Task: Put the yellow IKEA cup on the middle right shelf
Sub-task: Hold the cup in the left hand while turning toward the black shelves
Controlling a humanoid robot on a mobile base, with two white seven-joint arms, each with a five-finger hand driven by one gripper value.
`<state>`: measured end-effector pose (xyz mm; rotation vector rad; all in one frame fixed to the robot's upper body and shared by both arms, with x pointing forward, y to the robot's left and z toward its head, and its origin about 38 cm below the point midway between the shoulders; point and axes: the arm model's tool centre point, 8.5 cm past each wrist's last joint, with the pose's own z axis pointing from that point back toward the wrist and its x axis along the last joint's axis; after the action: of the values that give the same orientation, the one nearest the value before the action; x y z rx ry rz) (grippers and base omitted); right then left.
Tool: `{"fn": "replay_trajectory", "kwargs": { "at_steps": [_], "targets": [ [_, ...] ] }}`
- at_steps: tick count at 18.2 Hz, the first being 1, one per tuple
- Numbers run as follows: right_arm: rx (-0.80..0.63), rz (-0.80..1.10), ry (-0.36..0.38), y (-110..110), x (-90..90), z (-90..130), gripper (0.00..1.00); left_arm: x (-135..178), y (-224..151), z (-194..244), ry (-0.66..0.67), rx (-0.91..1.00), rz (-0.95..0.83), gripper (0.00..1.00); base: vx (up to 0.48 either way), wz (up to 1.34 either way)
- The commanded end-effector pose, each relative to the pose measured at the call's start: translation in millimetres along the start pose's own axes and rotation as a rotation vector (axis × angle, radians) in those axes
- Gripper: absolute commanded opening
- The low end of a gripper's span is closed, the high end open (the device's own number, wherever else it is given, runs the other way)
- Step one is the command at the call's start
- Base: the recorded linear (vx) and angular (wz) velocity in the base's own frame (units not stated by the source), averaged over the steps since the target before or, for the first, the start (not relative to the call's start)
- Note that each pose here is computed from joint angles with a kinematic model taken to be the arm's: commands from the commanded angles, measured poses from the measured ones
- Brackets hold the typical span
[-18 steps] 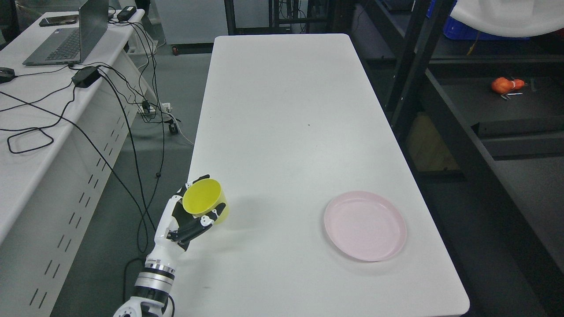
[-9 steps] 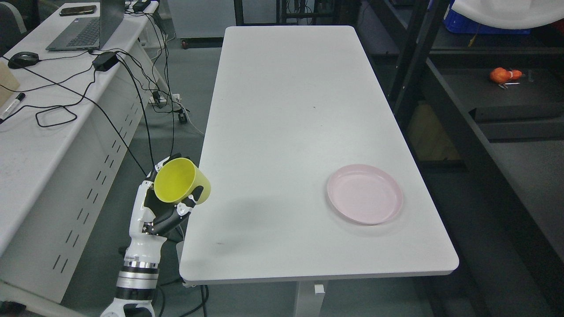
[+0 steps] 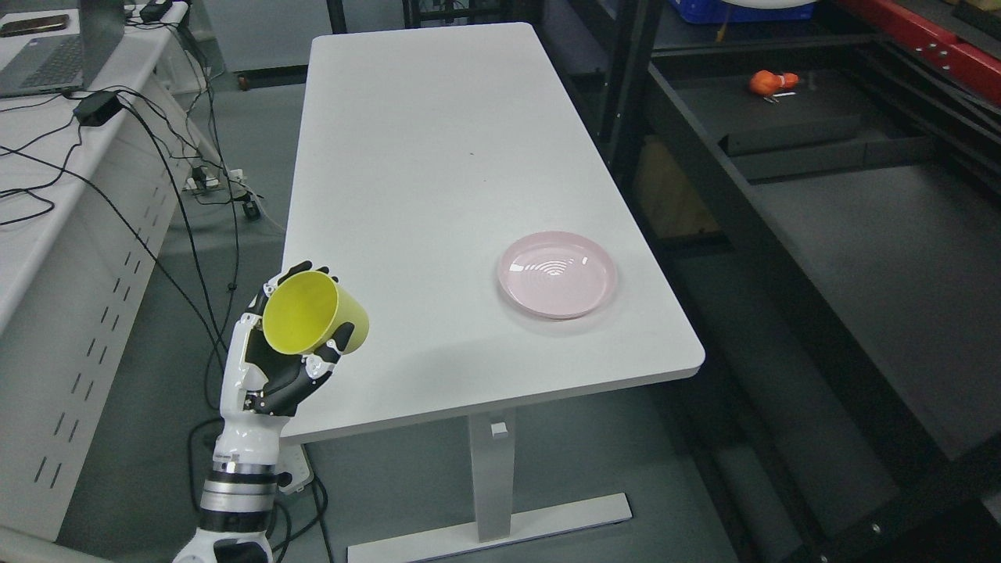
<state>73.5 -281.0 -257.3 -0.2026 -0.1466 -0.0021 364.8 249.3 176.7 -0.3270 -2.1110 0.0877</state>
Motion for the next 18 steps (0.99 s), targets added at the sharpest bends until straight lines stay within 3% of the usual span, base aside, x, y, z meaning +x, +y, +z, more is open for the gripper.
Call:
{"fn": "replay_trajectory", "kwargs": {
  "at_steps": [1,18],
  "targets": [
    [-0.013,-0.003,0.015,-10,-9.1,-1,0.99,9,-1,-2,-0.024,-0.02,-0.01,0.01,-0.247,-0.52],
    [-0.013,-0.003,0.015,-10,-9.1,-1,0.99,-10,-67,3,-0.004,-0.185,0.089,0.01,-0.232,-0.89]
  ]
}}
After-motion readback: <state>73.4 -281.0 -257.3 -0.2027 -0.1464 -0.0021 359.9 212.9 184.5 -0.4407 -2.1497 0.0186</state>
